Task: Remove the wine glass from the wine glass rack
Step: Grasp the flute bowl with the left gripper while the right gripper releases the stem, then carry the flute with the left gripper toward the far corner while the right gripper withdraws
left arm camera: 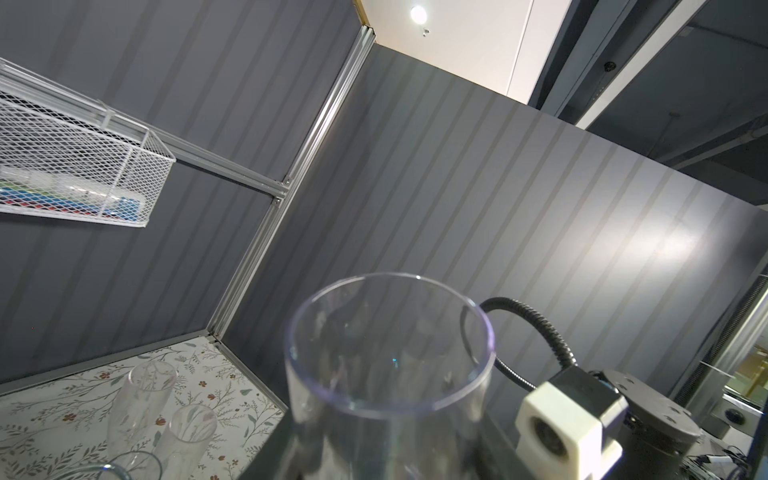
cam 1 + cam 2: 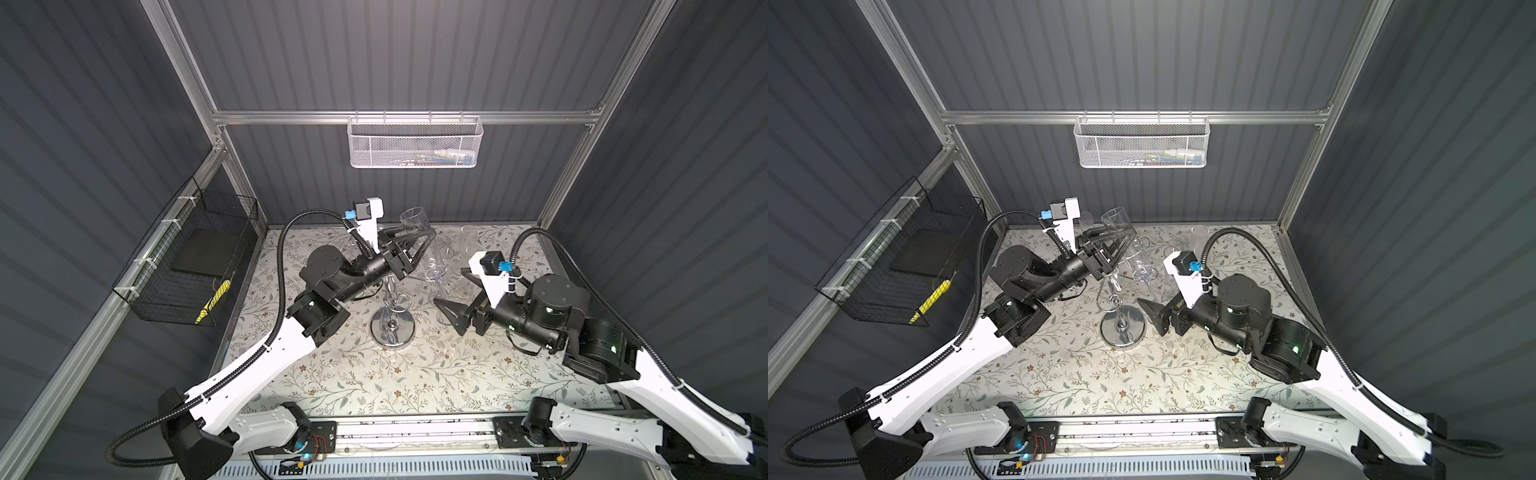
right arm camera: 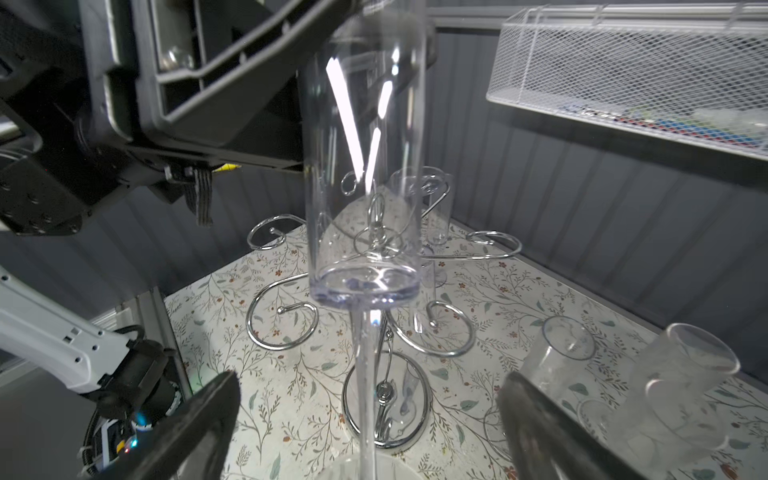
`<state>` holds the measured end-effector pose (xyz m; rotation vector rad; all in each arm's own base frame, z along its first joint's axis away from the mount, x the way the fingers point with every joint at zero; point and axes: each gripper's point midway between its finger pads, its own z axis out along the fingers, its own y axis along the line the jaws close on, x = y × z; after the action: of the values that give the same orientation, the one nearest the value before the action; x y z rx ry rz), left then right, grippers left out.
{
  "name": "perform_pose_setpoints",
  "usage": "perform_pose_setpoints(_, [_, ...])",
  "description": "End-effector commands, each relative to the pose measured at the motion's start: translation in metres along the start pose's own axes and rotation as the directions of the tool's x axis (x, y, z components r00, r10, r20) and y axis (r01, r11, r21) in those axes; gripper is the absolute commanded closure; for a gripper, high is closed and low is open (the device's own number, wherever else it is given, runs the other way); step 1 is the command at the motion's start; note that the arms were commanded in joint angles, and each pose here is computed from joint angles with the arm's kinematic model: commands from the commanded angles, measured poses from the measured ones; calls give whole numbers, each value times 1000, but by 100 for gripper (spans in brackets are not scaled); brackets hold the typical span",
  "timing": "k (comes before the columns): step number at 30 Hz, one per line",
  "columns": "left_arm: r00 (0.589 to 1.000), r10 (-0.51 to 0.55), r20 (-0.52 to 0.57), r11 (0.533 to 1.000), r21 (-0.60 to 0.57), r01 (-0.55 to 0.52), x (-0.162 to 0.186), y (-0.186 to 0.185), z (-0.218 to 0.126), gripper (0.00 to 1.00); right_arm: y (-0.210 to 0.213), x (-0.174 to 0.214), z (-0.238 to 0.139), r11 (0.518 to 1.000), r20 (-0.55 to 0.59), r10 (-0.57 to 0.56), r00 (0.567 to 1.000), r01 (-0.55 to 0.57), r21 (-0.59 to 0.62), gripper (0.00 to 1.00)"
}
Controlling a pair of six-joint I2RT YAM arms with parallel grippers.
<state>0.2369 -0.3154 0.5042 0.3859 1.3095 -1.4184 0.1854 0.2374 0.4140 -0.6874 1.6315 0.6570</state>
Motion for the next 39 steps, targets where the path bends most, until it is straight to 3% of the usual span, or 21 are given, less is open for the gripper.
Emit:
perform_pose_setpoints(1, [994,76,76,997,17,-77,-30,-22,-8,60,-21,-34,-28,994,187,42,981,-60,94,1])
perform_pose_setpoints(8, [971,207,122,978,-9,-208,-62,-38,-9,60,-45,-46,-77,976,336,63,940,-129,177,1])
perform_pose_setpoints(16, [914,366,175,930,-49,-363,-106,-62,-7,60,-51,-36,-88,969,324,86,942,-155,193,1])
perform_pose_setpoints(22, [846,508,160,860,-143,-489,-126,-63,-9,60,-48,-35,-81,972,309,83,948,-145,182,1])
perform_pose_setpoints(28, [740,670,68,716,-324,-618,-140,-42,-20,61,-44,-31,-72,976,283,83,955,-136,171,1])
perform_pose_setpoints(35, [580,813,-56,485,-485,-727,-160,-27,-43,61,-44,-29,-69,976,270,78,960,-129,176,1])
perform_pose_setpoints(39, [546,827,-133,389,-566,-727,-171,-11,-56,61,-44,-27,-67,975,264,78,961,-129,179,1])
